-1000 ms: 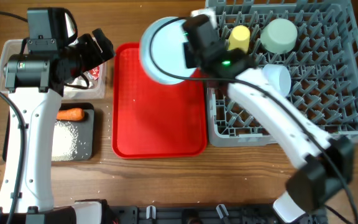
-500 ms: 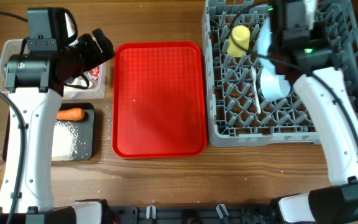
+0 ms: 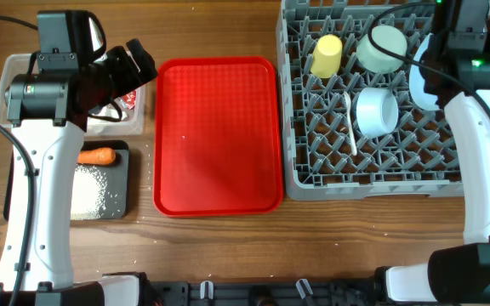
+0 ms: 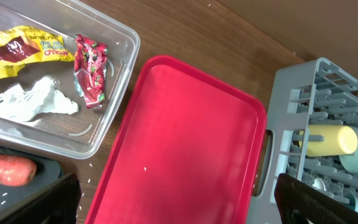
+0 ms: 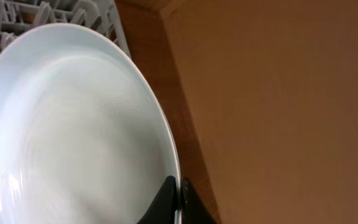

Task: Sort waste into correct bins and load items into the dishwasher rack
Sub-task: 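Carry light-blue plate right and stand it upright in rack, then open right gripper and withdraw it from the plate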

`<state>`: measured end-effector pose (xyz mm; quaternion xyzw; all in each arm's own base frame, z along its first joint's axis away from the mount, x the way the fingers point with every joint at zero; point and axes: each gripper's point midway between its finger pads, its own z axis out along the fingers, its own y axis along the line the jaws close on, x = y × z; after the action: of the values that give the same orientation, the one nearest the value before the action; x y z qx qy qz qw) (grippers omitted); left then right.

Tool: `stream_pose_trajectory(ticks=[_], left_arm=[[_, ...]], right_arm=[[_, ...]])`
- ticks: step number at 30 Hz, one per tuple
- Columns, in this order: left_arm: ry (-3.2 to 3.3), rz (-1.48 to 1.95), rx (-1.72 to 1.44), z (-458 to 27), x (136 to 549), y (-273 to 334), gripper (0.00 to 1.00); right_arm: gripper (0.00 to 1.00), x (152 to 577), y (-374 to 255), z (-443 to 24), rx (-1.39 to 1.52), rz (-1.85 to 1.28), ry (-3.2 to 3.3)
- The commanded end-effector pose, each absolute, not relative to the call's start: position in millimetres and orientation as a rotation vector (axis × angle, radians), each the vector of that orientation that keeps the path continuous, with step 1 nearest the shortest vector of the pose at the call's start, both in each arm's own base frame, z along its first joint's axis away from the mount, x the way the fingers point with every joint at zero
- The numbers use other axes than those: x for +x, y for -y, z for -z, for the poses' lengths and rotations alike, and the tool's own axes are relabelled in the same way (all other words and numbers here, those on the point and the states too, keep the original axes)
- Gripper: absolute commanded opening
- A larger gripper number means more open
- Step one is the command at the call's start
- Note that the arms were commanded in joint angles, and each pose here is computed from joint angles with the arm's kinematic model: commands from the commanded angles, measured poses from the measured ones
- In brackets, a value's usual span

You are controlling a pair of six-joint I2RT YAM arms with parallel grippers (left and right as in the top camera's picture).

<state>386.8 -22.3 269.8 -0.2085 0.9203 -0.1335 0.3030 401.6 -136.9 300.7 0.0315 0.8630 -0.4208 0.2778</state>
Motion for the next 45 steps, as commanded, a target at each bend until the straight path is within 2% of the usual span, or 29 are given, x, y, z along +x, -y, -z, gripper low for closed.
stream_pose_trajectory(ticks=[1, 4, 9, 18, 26, 30, 31, 33, 36, 37, 38, 39, 45], left_arm=[[-2.433, 0.33, -0.542, -271, 388, 18, 1.0], [-2.433, 0.33, -0.542, -271, 388, 18, 1.0], [-2.433, 0.33, -0.542, -271, 388, 18, 1.0], [-2.433, 0.33, -0.542, -271, 388, 18, 1.0], [-2.433, 0.33, -0.542, -271, 388, 18, 1.0], [-2.433, 0.33, -0.542, -271, 388, 18, 1.0], [-2.433, 0.33, -0.542, -271, 388, 18, 1.0], [-2.433, 0.33, -0.542, -271, 388, 18, 1.0], [-2.433, 0.33, -0.542, -271, 388, 18, 1.0], [-2.434, 0.33, -0.542, -271, 388, 18, 1.0], [-2.433, 0.33, -0.542, -271, 388, 18, 1.0], [-2.433, 0.33, -0.542, -271, 388, 18, 1.0], [-2.433, 0.33, -0.542, -271, 388, 18, 1.0]], right_arm=[[0.04, 400, 133, -296, 0.015, 1.116, -2.34], [0.04, 406, 135, -287, -0.041, 1.14, -2.339], [0.04, 423, 148, -263, -0.355, 1.27, -2.383], [0.04, 430, 153, -246, -0.381, 1.267, -2.408], [0.04, 439, 129, -215, -0.432, 1.015, -2.466], [0.1, 439, 128, -214, -0.411, 0.998, -2.469], [0.13, 439, 128, -214, -0.397, 0.992, -2.469], [0.39, 440, 127, -213, -0.361, 0.964, -2.468], [0.54, 442, 122, -211, -0.317, 0.904, -2.465], [0.64, 442, 122, -211, -0.296, 0.894, -2.464], [0.86, 442, 122, -211, -0.272, 0.886, -2.462], [1.0, 444, 122, -212, -0.243, 0.878, -2.453], [1.0, 450, 105, -254, -0.084, 0.758, -2.322]])
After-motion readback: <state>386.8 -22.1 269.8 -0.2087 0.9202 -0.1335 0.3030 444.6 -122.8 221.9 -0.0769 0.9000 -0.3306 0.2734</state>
